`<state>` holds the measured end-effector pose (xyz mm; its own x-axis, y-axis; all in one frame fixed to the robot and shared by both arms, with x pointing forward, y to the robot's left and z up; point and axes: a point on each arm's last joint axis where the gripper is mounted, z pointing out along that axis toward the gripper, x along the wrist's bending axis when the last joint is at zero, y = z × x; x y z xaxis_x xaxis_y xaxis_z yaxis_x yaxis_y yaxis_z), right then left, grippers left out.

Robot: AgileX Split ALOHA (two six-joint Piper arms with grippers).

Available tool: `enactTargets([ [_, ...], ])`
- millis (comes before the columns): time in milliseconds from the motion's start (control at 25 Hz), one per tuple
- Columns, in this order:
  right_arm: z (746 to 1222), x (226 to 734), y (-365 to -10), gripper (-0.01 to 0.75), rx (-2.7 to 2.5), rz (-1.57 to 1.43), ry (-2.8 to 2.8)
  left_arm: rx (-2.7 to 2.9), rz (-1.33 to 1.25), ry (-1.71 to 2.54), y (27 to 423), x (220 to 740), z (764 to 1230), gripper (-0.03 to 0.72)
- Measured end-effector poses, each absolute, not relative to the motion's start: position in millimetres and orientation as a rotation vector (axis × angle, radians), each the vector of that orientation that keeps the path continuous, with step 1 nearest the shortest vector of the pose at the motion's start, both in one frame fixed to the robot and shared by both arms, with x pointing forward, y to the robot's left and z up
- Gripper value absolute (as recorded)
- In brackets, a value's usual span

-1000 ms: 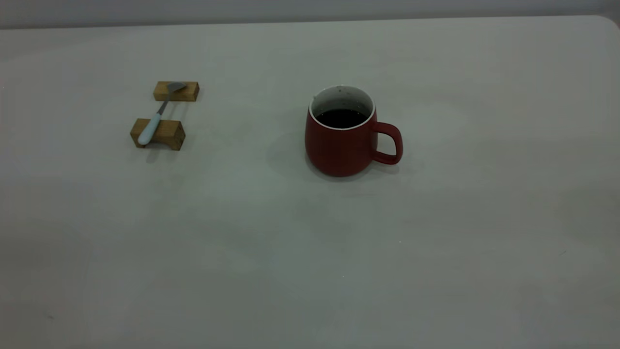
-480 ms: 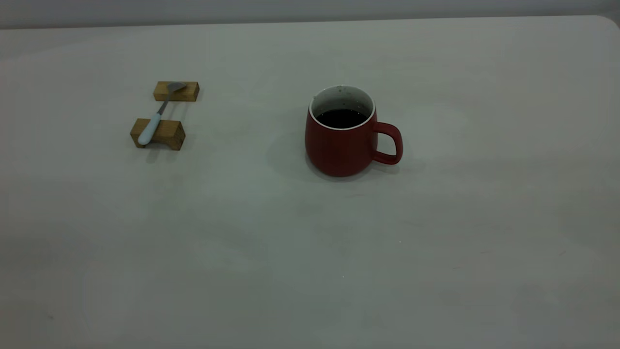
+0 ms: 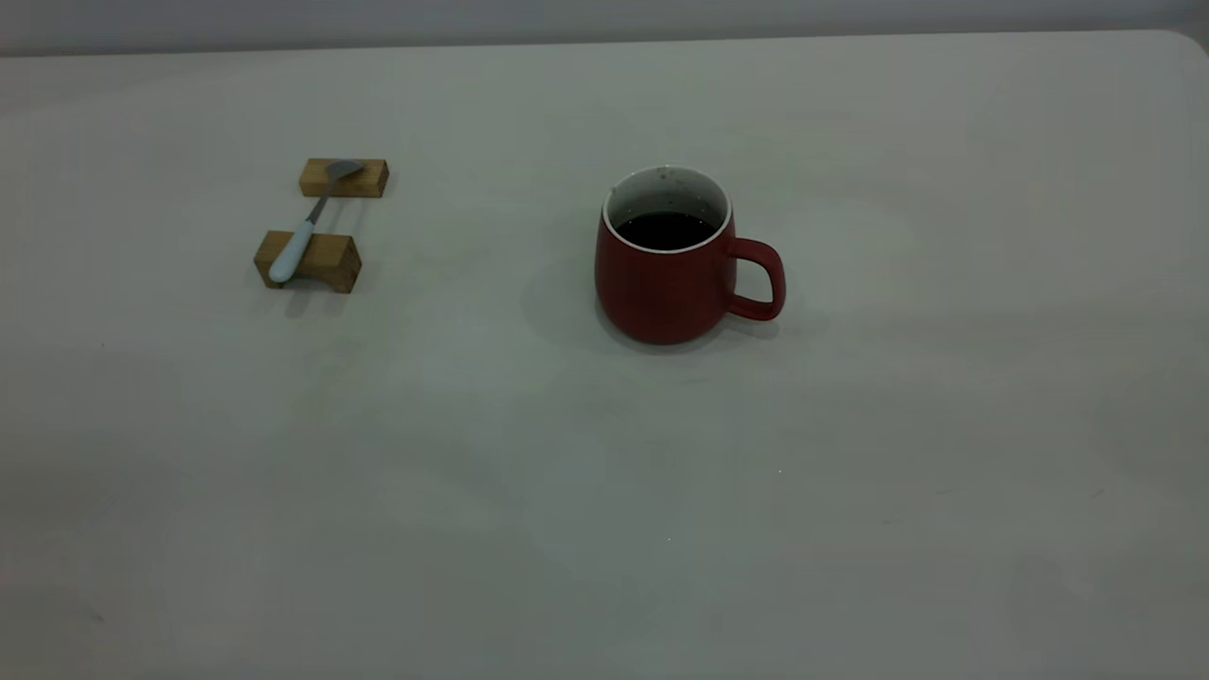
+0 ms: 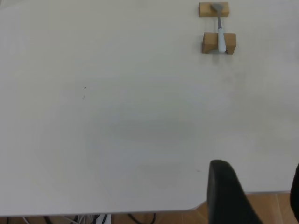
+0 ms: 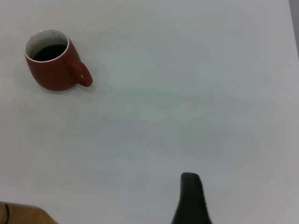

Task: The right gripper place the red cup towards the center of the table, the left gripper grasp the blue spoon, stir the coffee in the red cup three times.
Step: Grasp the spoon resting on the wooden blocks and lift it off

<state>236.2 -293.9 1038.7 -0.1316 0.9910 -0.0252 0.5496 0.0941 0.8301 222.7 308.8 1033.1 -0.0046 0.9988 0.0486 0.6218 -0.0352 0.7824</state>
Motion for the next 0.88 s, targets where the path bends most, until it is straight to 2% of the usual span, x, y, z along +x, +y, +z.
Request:
enactTargets([
  [480,1038.7,236.2,-293.9,0.414,1.518,0.912,1.756,1.714,0.863,1.680,308.8,222.7,1033.1,0.407],
  [880,1038.7,236.2,-293.9,0.296,1.518,0.912,1.756,1.709,0.856,1.682,308.5,222.7,1033.1,0.407],
])
